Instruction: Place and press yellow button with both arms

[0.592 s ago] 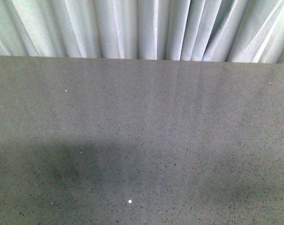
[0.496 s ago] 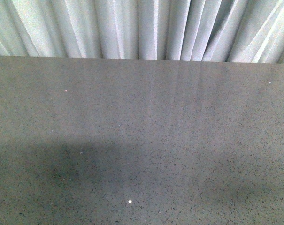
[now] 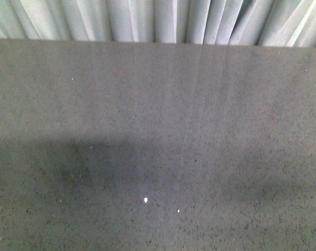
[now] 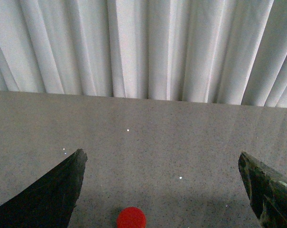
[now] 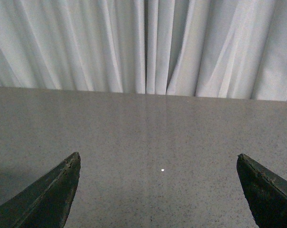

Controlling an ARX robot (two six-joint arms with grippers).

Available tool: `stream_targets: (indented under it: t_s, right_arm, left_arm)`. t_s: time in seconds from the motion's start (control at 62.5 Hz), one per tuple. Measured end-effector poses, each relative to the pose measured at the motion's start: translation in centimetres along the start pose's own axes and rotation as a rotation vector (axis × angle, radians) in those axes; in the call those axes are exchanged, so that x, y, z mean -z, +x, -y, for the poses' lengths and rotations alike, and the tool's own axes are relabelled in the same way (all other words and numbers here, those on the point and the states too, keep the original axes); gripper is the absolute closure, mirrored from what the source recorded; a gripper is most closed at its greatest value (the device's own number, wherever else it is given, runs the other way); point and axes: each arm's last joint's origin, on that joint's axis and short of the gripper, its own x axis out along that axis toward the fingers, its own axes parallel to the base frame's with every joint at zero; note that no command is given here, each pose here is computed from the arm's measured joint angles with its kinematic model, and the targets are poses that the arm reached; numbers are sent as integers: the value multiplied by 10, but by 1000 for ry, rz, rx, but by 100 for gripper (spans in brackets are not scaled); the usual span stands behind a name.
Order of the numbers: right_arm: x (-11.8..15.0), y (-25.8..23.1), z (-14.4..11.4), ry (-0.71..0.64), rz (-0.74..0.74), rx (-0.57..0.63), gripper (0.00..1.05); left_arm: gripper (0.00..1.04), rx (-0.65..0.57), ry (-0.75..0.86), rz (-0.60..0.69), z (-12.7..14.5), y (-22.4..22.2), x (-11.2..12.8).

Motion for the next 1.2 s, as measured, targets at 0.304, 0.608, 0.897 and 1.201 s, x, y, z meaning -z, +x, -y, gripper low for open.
stream_targets:
  t_s: [0.304,0.608,0.897,1.201]
  right_arm:
    - [0,0,0,0,0,0,9]
    - [0,0,0,0,0,-1,9]
    - [0,0,0,0,0,-1,9]
    - [0,0,0,0,0,-1,9]
  left_arm:
    - [9,0,0,0,0,0,0]
    - [9,15,-278,-384,-2,26,-3]
    - [9,-146,-299,-370,-32,84,9]
    - [9,-246,-274,-409,-45,80,31]
